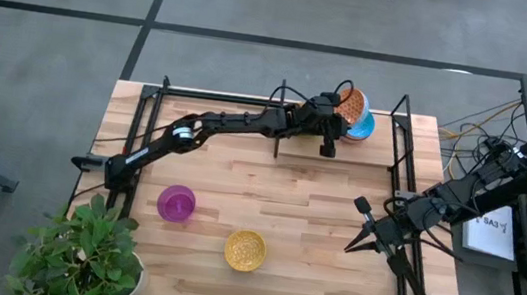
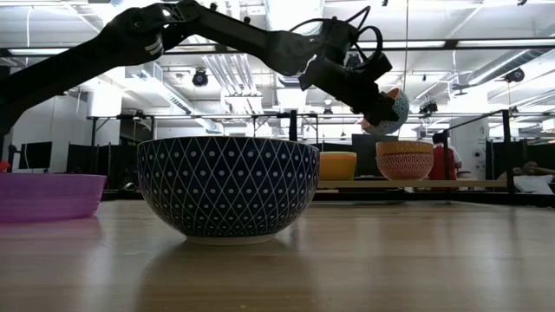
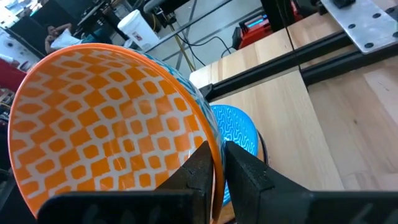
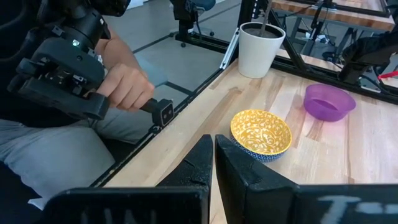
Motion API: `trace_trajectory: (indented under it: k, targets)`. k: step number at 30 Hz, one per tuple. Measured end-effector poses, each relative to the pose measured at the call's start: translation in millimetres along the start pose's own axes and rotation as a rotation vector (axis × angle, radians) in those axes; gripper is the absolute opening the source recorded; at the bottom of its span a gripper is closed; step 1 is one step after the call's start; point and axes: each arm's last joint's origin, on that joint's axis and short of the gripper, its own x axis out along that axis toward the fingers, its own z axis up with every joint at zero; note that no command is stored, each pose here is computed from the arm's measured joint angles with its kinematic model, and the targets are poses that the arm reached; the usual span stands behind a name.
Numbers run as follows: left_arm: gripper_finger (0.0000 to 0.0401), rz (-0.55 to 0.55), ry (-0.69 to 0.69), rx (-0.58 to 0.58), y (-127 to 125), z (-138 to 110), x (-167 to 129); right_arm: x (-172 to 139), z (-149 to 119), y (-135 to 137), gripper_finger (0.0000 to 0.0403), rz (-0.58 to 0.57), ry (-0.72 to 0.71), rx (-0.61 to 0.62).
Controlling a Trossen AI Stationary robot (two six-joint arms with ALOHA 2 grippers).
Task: Place and stack bowls onto a shelf
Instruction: Stack the orange patterned bowl on top of the blue patterned bowl on the shelf
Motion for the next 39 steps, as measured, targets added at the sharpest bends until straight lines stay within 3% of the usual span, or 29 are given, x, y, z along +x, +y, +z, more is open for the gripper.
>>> trace_trajectory:
  k: [24,39]
  targets:
    - [0.0022,-0.014,-0.008,-0.001,-0.6,-3.8,2.4,0.0,0.0,-0.2,0.0009,-0.006,0.0,0.0]
    - [0.0081,-0.02,-0.014,-0.002,-0.7,-4.2,2.5,0.0,0.0,-0.2,0.0009,-0.006,0.0,0.0]
